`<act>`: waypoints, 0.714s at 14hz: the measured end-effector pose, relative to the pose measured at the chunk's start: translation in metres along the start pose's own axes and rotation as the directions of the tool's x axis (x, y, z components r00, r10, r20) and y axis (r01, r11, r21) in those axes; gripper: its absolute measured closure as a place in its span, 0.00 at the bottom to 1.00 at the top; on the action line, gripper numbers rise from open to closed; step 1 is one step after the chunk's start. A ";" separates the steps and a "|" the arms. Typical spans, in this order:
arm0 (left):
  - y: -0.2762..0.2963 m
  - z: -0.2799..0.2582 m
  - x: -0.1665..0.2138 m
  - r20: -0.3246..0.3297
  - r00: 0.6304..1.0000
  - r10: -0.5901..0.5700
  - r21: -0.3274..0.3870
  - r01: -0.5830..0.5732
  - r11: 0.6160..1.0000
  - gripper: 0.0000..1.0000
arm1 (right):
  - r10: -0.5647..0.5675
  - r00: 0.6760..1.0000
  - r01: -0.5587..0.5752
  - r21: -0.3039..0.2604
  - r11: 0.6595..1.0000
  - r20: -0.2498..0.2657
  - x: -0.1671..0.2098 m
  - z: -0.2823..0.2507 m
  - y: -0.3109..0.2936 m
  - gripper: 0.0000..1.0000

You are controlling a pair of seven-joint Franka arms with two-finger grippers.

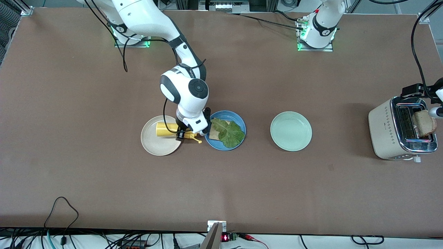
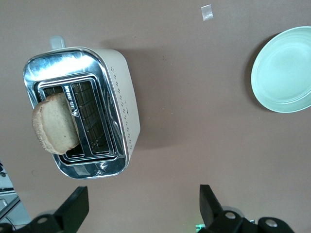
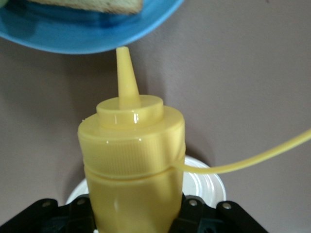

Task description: Make sandwich in blue plate with both arms

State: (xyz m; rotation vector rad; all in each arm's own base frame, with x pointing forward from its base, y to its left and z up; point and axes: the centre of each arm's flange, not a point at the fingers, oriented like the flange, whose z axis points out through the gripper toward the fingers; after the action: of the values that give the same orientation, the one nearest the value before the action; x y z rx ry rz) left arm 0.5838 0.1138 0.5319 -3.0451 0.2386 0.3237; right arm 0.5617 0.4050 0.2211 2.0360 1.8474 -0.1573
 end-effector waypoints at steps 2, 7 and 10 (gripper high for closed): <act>0.000 0.000 0.000 0.000 1.000 0.000 0.000 0.000 1.000 0.00 | -0.006 1.000 0.006 0.001 1.000 0.010 0.008 0.007 -0.008 0.55; 0.000 0.000 0.000 0.000 1.000 0.000 0.000 0.000 1.000 0.00 | 0.034 0.999 -0.034 -0.031 0.999 -0.006 0.000 -0.032 0.014 0.55; 0.000 0.000 0.000 0.001 1.000 0.000 0.000 0.000 1.000 0.00 | 0.106 0.993 -0.109 -0.057 0.992 -0.050 -0.036 -0.087 0.044 0.55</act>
State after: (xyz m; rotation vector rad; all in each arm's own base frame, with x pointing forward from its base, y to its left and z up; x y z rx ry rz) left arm 0.5837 0.1140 0.5318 -3.0452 0.2380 0.3251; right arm 0.5855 0.3998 0.3218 2.1088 1.7432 -0.0252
